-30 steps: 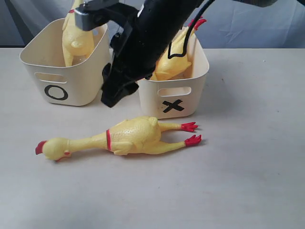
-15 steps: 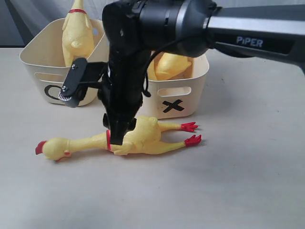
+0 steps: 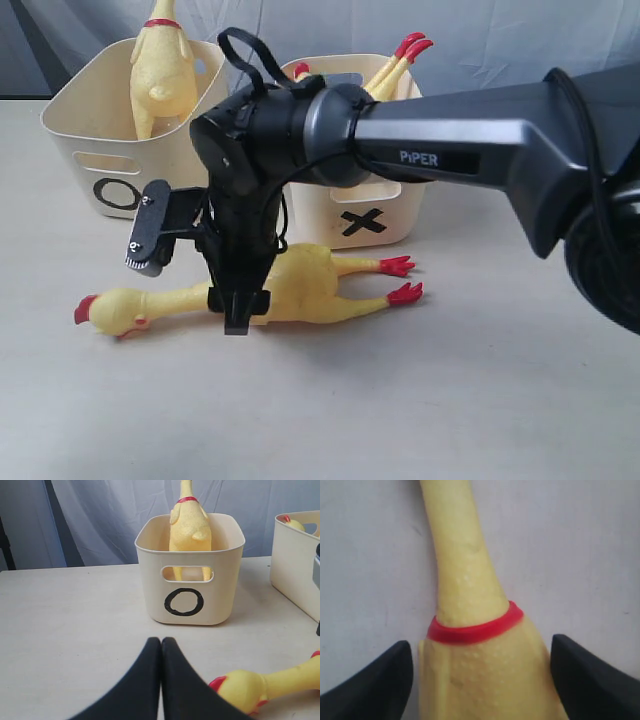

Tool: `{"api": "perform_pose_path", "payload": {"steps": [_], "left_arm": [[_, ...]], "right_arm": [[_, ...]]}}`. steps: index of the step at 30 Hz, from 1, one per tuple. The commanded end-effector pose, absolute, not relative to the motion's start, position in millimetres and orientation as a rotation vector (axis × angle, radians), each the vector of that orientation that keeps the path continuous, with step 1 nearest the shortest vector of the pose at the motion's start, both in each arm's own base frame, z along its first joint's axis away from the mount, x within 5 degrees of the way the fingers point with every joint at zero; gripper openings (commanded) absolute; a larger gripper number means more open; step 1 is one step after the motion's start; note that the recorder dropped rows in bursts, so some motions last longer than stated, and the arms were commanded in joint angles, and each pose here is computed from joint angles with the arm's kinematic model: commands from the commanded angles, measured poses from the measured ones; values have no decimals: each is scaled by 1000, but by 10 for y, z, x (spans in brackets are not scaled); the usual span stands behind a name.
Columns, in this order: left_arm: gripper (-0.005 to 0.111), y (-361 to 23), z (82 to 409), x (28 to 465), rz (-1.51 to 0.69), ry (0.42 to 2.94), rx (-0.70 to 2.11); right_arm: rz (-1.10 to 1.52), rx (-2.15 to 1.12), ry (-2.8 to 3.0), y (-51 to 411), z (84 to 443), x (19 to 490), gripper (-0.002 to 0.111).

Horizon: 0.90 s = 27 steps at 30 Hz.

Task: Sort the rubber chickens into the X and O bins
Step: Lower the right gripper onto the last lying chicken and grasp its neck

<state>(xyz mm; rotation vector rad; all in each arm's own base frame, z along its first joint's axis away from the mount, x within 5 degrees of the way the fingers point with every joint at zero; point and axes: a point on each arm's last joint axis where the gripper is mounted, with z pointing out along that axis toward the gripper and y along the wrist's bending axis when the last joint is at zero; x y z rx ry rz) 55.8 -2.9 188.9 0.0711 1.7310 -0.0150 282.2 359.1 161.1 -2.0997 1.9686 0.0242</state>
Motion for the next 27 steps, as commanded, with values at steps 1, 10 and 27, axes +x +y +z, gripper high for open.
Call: {"api": "perform_pose_path", "payload": {"steps": [1,10,27], "left_arm": [[0,-35,1922,554,-25,1713,78],[0,-35,1922,554,-25,1713,78],[0,-35,1922,554,-25,1713,78]], "right_arm": [[13,-2116,1958,3612,1478,2835,72],[-9,-2107,1922,3651,1339,2884,55],[64,-2060,1998,3657,1395,2839,-1]]}}
